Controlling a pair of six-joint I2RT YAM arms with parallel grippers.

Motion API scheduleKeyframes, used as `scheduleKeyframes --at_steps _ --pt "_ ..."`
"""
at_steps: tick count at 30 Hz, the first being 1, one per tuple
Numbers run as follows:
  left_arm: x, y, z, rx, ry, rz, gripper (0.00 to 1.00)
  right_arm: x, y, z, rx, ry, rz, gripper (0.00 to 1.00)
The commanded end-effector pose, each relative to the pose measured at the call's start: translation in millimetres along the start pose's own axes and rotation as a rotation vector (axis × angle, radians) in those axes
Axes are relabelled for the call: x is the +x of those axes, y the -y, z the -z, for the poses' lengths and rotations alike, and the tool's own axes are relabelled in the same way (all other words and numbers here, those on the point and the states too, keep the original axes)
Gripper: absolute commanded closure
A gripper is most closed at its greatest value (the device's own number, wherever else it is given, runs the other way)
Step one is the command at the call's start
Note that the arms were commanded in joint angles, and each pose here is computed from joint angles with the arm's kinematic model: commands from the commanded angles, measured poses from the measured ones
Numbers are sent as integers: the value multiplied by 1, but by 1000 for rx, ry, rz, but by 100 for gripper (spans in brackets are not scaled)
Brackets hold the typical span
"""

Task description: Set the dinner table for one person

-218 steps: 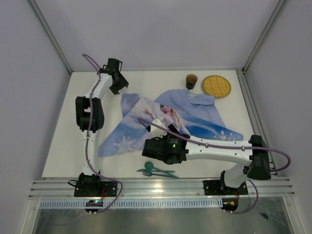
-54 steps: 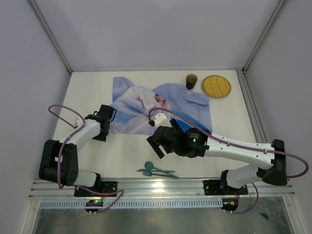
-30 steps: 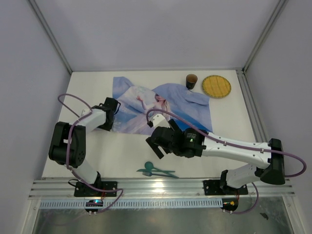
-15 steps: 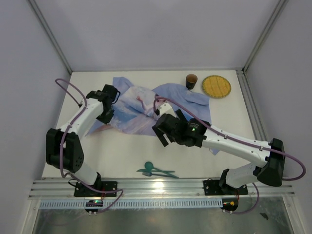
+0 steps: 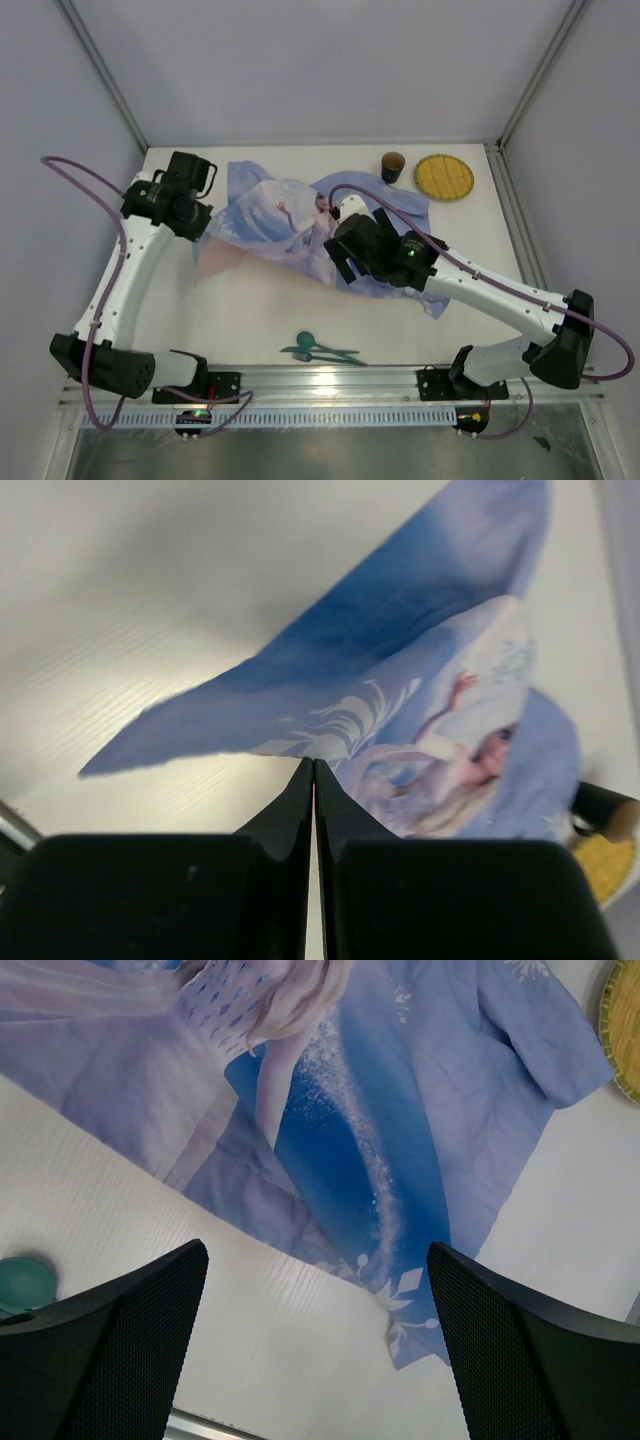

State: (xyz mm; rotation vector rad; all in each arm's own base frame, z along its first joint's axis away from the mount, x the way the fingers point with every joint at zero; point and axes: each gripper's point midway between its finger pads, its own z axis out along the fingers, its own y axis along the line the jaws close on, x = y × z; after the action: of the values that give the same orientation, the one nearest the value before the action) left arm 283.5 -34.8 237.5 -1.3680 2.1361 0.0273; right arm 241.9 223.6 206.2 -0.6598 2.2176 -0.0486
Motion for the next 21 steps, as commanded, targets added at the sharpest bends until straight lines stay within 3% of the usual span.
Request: scheduleKeyframes --at_steps 1,6,14,21 --pt "-31 -5 43 36 65 -41 100 -30 -5 4 -33 73 -2 5" --pt "-42 -8 66 60 73 -73 100 -36 -7 3 -47 84 8 5" --pt "-20 -33 38 -63 20 -152 100 -39 -13 -4 -79 67 19 5" --pt "-83 -6 103 127 213 -56 100 -40 -15 -5 -82 81 -16 5"
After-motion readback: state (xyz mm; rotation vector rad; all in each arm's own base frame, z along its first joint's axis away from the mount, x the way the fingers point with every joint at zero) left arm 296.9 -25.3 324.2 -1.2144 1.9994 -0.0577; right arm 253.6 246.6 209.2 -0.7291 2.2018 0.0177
